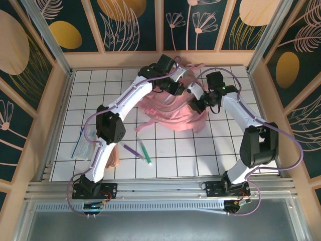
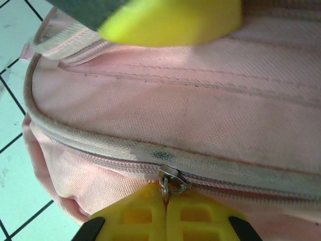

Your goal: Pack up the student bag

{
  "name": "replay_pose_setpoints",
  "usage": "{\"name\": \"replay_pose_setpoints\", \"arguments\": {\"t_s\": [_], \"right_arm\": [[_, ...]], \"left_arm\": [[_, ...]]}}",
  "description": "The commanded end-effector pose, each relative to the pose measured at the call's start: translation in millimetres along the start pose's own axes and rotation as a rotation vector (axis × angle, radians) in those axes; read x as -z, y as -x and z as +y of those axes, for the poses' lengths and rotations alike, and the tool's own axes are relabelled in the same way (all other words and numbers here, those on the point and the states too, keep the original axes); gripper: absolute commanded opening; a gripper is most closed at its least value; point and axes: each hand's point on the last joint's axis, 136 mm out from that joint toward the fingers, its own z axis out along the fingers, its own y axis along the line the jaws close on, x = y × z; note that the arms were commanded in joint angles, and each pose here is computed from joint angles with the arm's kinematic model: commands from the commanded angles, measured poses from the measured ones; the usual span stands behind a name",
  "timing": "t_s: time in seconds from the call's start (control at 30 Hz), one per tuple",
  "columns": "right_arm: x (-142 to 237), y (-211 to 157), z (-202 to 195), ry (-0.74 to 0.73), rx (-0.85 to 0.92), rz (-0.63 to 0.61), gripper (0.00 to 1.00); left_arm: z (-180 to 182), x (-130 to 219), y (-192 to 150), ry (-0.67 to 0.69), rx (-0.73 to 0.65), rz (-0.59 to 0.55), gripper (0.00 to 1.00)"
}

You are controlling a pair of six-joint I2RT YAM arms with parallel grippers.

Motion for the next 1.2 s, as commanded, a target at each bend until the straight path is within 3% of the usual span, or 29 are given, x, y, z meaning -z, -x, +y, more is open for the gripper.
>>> {"name": "replay_pose_setpoints", "arguments": {"t_s": [0.0,0.17,0.27,0.47,0.7,1.0,1.17], "right_arm": [[-10.0,8.9,41.2,0.152,0.032,-0.028,0.0],[-22.0,23.9,76.4,0.245,0.03,-0.096,0.0],[-26.2,20.2,79.4,0.226,-0.008,-0.102,0.0],[-22.5,2.4,42.0,0.039,-0.061,-0.069,0.0],[-7.1,6.8,5.7,-0.033,-0.075,-0.096,0.0],[-11.8,-4.3,30.6,0.014,0.071,-0.031,0.0],[0.7,4.3,51.2,0.046,0.137,-0.086,0.0]], "left_arm": [[-25.4,20.1,48.5,-0.081,-0.024,-0.171,0.0],[-28.5,19.3,46.5,-0.109,0.046,-0.173,0.0],[-29.0,25.4,51.0,-0.1,0.062,-0.194,0.0],[-5.4,44.4,53.6,0.037,0.124,-0.234,0.0],[4.9,66.0,51.1,0.11,0.284,-0.293,0.0],[-6.0,94.3,46.5,0.085,0.447,-0.406,0.0],[-8.8,102.9,40.9,0.081,0.526,-0.451,0.0]]}}
